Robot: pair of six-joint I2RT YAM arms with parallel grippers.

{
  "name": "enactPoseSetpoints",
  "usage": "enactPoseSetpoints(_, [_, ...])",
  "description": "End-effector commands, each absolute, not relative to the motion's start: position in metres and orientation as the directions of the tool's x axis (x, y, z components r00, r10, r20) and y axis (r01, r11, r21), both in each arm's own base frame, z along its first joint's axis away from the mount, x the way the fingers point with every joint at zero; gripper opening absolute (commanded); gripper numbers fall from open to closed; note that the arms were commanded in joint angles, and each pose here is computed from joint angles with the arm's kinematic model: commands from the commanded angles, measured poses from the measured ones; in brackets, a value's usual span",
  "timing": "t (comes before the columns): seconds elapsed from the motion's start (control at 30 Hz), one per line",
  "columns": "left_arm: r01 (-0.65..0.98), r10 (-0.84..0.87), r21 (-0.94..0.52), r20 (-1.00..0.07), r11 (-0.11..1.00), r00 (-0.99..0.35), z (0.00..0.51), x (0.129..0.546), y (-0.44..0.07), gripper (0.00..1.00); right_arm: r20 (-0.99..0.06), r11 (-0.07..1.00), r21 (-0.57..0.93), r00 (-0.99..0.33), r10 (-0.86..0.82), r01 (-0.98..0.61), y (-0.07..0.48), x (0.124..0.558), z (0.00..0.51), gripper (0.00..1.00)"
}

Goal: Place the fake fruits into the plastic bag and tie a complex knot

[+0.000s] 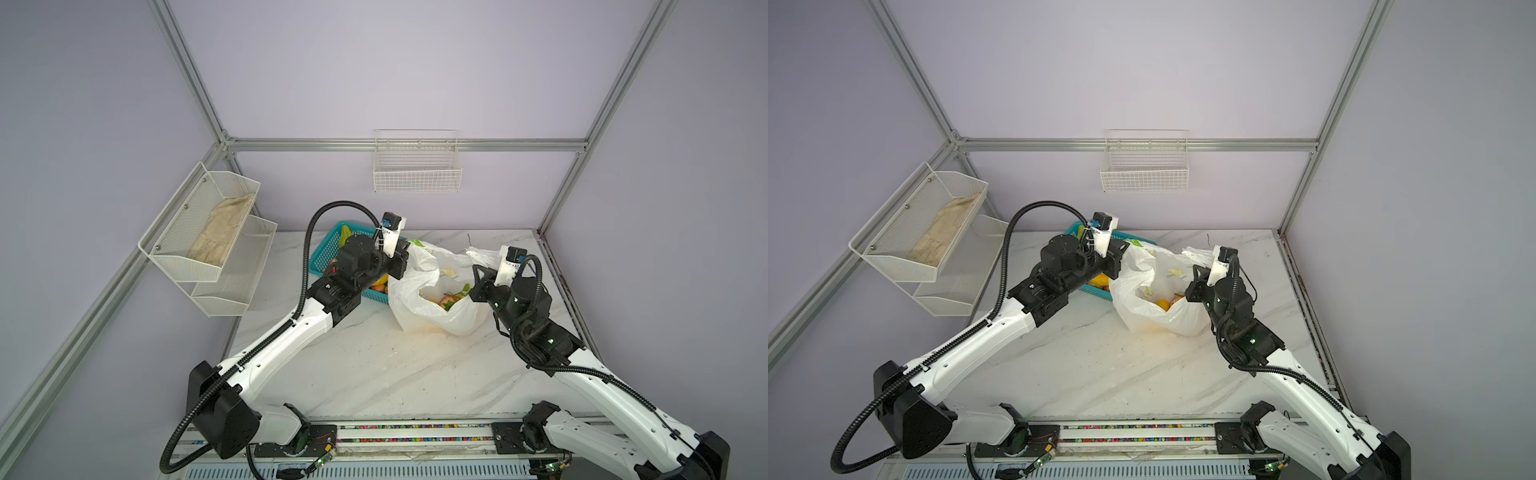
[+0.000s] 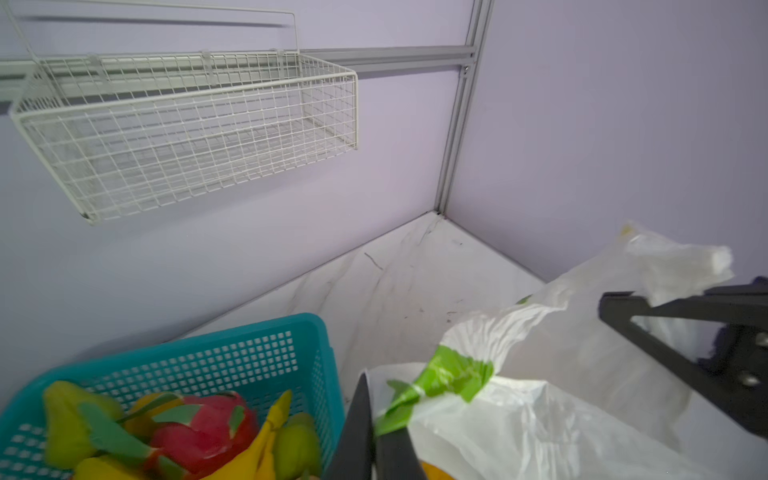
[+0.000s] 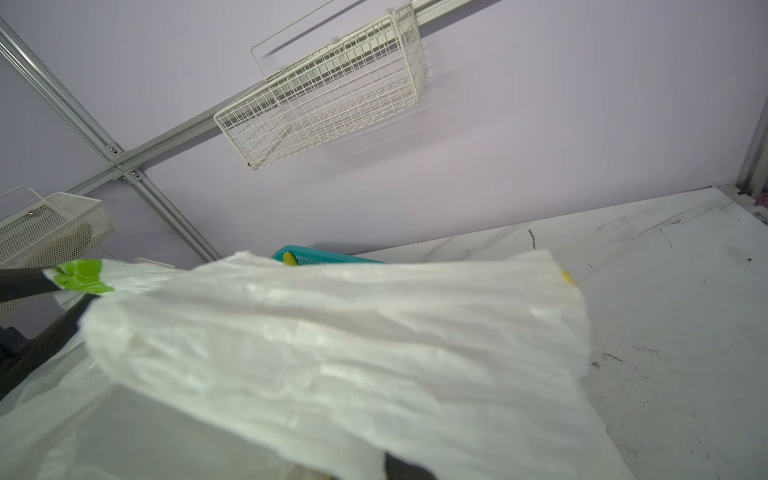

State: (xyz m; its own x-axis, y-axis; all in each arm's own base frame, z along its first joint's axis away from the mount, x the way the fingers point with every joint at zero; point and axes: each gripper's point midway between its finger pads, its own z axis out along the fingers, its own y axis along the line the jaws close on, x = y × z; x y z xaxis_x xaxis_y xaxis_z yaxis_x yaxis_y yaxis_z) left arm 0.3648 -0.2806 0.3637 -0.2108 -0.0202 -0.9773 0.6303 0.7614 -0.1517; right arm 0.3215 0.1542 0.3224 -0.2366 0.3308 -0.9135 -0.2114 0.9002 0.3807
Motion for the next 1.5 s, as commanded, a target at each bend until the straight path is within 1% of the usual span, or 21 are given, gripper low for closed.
enactPoseSetpoints(0.0, [0.682, -0.2, -0.415, -0.906, 0.602, -0.374, 0.358, 0.346, -0.297, 0.0, -0.922, 0.906, 0.353, -0.251, 0.295, -0.233, 0.157, 0.325, 0.326, 0.0])
enactPoseSetpoints(0.07, [0.676, -0.222, -0.458, -0.885, 0.577, -0.41, 0.353, 0.344, -0.298, 0.0, -0.919, 0.894, 0.354, -0.278, 0.278, -0.275, 0.167, 0.327, 0.321, 0.0])
enactPoseSetpoints(0.13, [0.663, -0.236, -0.495, -0.864, 0.562, -0.444, 0.346, 0.345, -0.298, 0.0, -0.923, 0.868, 0.345, -0.297, 0.244, -0.357, 0.183, 0.326, 0.32, 0.0])
enactPoseSetpoints(0.27, [0.622, -0.261, -0.549, -0.828, 0.558, -0.497, 0.33, 0.349, -0.295, 0.01, -0.915, 0.796, 0.368, -0.34, 0.218, -0.48, 0.211, 0.322, 0.317, 0.0])
enactPoseSetpoints(0.33, [0.607, -0.261, -0.542, -0.831, 0.581, -0.491, 0.326, 0.351, -0.289, 0.17, -0.908, 0.77, 0.384, -0.359, 0.216, -0.509, 0.219, 0.322, 0.315, 0.0])
enactPoseSetpoints(0.37, [0.616, -0.242, -0.511, -0.85, 0.6, -0.469, 0.325, 0.351, -0.286, 0.28, -0.905, 0.761, 0.391, -0.367, 0.215, -0.518, 0.222, 0.322, 0.314, 0.0])
enactPoseSetpoints(0.4, [0.613, -0.23, -0.487, -0.862, 0.622, -0.451, 0.324, 0.351, -0.282, 0.36, -0.902, 0.751, 0.399, -0.375, 0.216, -0.526, 0.225, 0.322, 0.312, 0.0])
enactPoseSetpoints(0.47, [0.599, -0.214, -0.441, -0.885, 0.669, -0.413, 0.326, 0.351, -0.272, 0.47, -0.895, 0.733, 0.414, -0.389, 0.219, -0.54, 0.23, 0.322, 0.311, 0.0])
enactPoseSetpoints(0.57, [0.6, -0.168, -0.345, -0.929, 0.722, -0.331, 0.337, 0.346, -0.257, 0.58, -0.882, 0.693, 0.444, -0.413, 0.226, -0.568, 0.24, 0.32, 0.31, 0.0])
enactPoseSetpoints(0.7, [0.569, -0.112, -0.225, -0.967, 0.791, -0.227, 0.351, 0.331, -0.239, 0.65, -0.862, 0.67, 0.479, -0.45, 0.234, -0.567, 0.245, 0.322, 0.305, 0.0])
enactPoseSetpoints(0.73, [0.566, -0.081, -0.18, -0.977, 0.804, -0.197, 0.355, 0.326, -0.238, 0.66, -0.855, 0.673, 0.489, -0.458, 0.244, -0.554, 0.244, 0.324, 0.305, 0.0])
enactPoseSetpoints(0.77, [0.565, -0.02, -0.099, -0.989, 0.819, -0.145, 0.359, 0.32, -0.238, 0.66, -0.849, 0.68, 0.497, -0.463, 0.254, -0.538, 0.241, 0.327, 0.305, 0.0])
enactPoseSetpoints(0.83, [0.589, 0.089, 0.036, -0.994, 0.807, -0.061, 0.366, 0.303, -0.251, 0.65, -0.844, 0.691, 0.504, -0.464, 0.268, -0.518, 0.233, 0.331, 0.304, 0.0])
enactPoseSetpoints(0.9, [0.641, 0.193, 0.158, -0.981, 0.751, 0.016, 0.369, 0.286, -0.271, 0.62, -0.835, 0.686, 0.521, -0.471, 0.285, -0.508, 0.226, 0.333, 0.305, 0.0])
enactPoseSetpoints(1.0, [0.706, 0.32, 0.286, -0.943, 0.648, 0.089, 0.363, 0.27, -0.3, 0.56, -0.819, 0.683, 0.547, -0.476, 0.319, -0.484, 0.216, 0.334, 0.306, 0.0])
enactPoseSetpoints(1.07, [0.71, 0.428, 0.39, -0.893, 0.585, 0.138, 0.356, 0.269, -0.314, 0.53, -0.806, 0.681, 0.568, -0.477, 0.349, -0.462, 0.21, 0.333, 0.307, 0.0])
enactPoseSetpoints(1.17, [0.689, 0.575, 0.526, -0.795, 0.499, 0.191, 0.349, 0.274, -0.329, 0.52, -0.796, 0.682, 0.59, -0.456, 0.398, -0.434, 0.199, 0.329, 0.311, 0.0])
enactPoseSetpoints(1.3, [0.693, 0.686, 0.597, -0.699, 0.404, 0.202, 0.34, 0.283, -0.341, 0.53, -0.771, 0.662, 0.629, -0.431, 0.469, -0.406, 0.189, 0.322, 0.312, 0.0])
enactPoseSetpoints(1.33, [0.699, 0.722, 0.609, -0.664, 0.374, 0.192, 0.326, 0.289, -0.349, 0.54, -0.768, 0.661, 0.634, -0.424, 0.48, -0.401, 0.186, 0.321, 0.313, 0.0])
enactPoseSetpoints(1.47, [0.654, 0.789, 0.664, -0.592, 0.362, 0.165, 0.317, 0.305, -0.351, 0.57, -0.768, 0.664, 0.635, -0.414, 0.489, -0.395, 0.182, 0.318, 0.312, 0.0])
